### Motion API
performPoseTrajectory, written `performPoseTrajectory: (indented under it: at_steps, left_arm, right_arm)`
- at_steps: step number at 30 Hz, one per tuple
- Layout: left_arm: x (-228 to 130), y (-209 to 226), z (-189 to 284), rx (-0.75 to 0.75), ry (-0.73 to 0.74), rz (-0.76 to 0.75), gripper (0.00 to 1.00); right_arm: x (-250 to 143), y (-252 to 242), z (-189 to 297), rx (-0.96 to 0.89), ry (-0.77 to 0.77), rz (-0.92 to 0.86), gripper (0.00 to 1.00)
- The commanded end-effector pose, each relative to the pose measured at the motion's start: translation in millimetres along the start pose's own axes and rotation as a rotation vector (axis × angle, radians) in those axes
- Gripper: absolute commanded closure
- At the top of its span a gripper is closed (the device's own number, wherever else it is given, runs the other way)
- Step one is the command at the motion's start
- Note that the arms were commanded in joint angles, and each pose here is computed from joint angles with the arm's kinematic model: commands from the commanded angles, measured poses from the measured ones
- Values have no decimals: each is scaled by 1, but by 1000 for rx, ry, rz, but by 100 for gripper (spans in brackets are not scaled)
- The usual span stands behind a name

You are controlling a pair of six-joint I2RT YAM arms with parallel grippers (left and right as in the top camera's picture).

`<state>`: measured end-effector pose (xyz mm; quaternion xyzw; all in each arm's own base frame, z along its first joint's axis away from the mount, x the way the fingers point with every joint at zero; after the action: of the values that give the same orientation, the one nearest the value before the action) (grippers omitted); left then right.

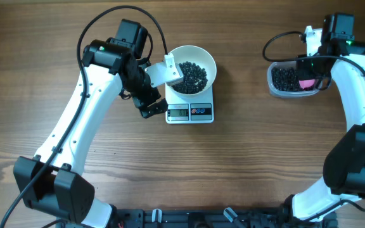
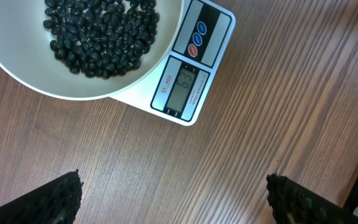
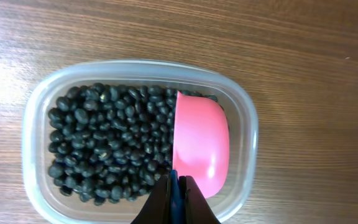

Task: Scoop item into bowl and weigh 150g on scale
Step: 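Push the pink scoop into the black beans again with the right gripper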

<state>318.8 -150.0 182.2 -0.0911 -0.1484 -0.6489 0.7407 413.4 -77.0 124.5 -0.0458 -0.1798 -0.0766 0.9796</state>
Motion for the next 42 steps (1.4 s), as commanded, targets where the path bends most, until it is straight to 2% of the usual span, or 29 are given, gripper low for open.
performPoseTrajectory:
  at_steps: [1, 21, 27, 31, 36, 42]
  left_arm:
    - [-3, 1, -5, -13, 6, -3, 0]
    - [-3, 1, -5, -13, 6, -3, 0]
    - [-3, 1, -5, -13, 6, -3, 0]
    - [-3, 1, -5, -13, 6, -3, 0]
    - [-3, 1, -5, -13, 6, -3, 0]
    - [-3, 1, -5, -13, 6, -3, 0]
  right_arm:
    - [-14, 16, -20, 96, 69, -63, 96]
    - [-11, 33, -17, 204, 61, -67, 96]
    - [-13, 65, -7, 404, 81, -100, 96]
    - [-12, 64, -8, 398, 83, -146, 96]
    - [-1, 43, -15, 281, 36, -182, 96]
    - [-22, 47, -12, 305, 130, -210, 96]
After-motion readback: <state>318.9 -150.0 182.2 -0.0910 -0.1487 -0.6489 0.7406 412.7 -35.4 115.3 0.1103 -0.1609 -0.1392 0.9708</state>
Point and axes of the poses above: each gripper's point midway between its finger pads, its own z axis back along the fingers, its own y axis along the line the jaws close on, x = y × z, the point moved 1 cm from there along z, back along the fingers, and after that the axes turned 14 degrees about -z, right-handed, at the moved point
